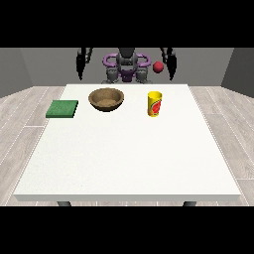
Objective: Pick the cup and pour the ball into the bowl, then pick the bowl and place it on the pad
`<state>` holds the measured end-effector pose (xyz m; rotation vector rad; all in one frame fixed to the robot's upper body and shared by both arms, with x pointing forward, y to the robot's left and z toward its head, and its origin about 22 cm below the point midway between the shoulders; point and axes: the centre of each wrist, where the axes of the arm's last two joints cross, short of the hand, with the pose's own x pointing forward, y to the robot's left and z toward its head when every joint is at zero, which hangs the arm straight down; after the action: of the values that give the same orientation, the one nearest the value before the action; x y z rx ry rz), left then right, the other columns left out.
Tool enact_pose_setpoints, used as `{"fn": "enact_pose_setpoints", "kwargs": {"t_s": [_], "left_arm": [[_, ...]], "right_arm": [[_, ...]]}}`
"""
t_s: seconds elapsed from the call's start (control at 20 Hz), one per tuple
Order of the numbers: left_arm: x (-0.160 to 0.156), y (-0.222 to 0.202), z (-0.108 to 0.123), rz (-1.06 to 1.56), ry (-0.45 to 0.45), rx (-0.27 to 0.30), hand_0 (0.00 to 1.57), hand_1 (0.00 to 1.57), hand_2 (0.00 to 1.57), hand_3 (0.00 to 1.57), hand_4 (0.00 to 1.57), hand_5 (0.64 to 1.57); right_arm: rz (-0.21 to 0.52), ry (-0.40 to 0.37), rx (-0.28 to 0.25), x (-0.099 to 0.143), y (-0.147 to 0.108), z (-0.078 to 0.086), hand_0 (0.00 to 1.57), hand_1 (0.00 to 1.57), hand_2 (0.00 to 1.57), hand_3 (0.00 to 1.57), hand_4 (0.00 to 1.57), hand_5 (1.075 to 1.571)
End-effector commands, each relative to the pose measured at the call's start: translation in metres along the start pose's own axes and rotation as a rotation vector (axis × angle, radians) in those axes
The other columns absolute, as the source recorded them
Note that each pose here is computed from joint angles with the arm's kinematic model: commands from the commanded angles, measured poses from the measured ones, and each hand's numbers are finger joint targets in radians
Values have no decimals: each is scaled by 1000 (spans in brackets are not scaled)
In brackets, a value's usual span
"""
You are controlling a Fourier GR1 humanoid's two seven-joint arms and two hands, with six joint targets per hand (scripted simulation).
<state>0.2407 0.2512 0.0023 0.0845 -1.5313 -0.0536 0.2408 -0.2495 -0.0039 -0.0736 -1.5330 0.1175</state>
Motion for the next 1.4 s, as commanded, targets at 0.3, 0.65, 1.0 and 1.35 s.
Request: {"fn": "enact_pose_setpoints", "kwargs": {"t_s": [0.3,0.65,1.0,1.35], "left_arm": [[7,-8,25,230,-39,-8,0,0,0,0,0,1524],[55,-48,22,228,-229,-86,0,0,0,0,0,1507],[67,-48,-12,113,-379,-64,0,0,0,0,0,1384],[77,11,-64,22,-487,4,0,0,0,0,0,1269]], "right_arm": [[-169,29,-77,-19,-8,36,0,0,0,0,0,1568],[-147,-160,-98,16,-15,9,0,0,0,0,0,1566],[-141,-279,-44,35,-24,-23,0,0,0,0,0,1562],[-128,-410,14,56,-17,-48,0,0,0,0,0,1562]]}}
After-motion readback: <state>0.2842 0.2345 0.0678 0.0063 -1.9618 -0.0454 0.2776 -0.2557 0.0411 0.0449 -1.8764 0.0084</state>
